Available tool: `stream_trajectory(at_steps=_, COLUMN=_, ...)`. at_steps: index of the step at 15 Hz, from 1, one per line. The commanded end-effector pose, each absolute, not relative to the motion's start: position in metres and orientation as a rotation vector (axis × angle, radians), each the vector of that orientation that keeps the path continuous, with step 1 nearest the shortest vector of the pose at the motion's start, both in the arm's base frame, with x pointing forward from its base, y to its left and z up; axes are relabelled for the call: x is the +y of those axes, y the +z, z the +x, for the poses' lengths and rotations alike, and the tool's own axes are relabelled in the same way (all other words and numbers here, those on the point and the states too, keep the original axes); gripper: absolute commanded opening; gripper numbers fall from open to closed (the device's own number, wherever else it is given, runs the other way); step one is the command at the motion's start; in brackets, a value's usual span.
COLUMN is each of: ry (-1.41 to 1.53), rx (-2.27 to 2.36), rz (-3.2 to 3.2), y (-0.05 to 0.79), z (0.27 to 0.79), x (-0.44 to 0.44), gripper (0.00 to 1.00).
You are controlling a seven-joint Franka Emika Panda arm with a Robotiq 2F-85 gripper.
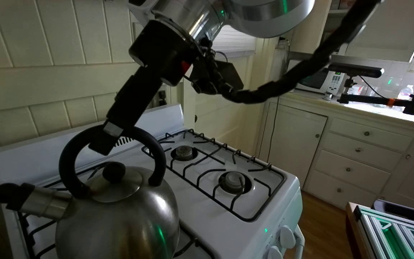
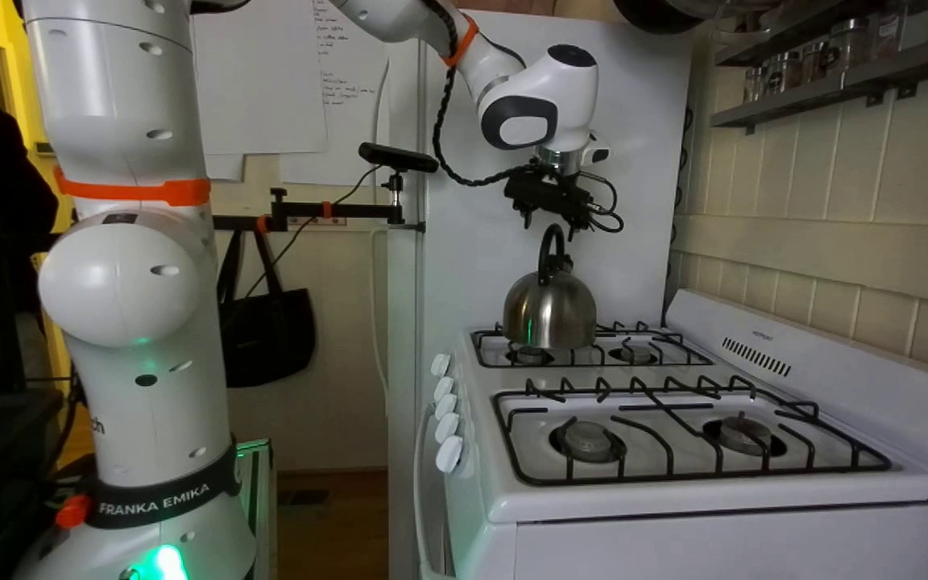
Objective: Move the kettle to the bottom right corner of the stove
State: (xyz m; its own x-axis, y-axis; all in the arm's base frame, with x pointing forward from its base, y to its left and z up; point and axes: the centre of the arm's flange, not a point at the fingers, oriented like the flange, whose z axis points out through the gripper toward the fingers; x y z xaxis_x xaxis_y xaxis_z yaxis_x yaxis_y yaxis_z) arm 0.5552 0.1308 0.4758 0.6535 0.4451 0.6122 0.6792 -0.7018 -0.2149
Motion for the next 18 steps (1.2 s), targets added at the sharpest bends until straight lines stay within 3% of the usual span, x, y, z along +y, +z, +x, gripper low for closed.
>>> stream_trajectory(at_steps=1, ry=-0.733, rx=-0.871, rz=-2.456, y=0.49, z=0.546, x=0.128, gripper=1.0)
stream_trajectory(at_steps=18, ry=-0.776, rx=-0.767, rz=-2.558, y=0.572, z=0.513, x=0.09, gripper=1.0)
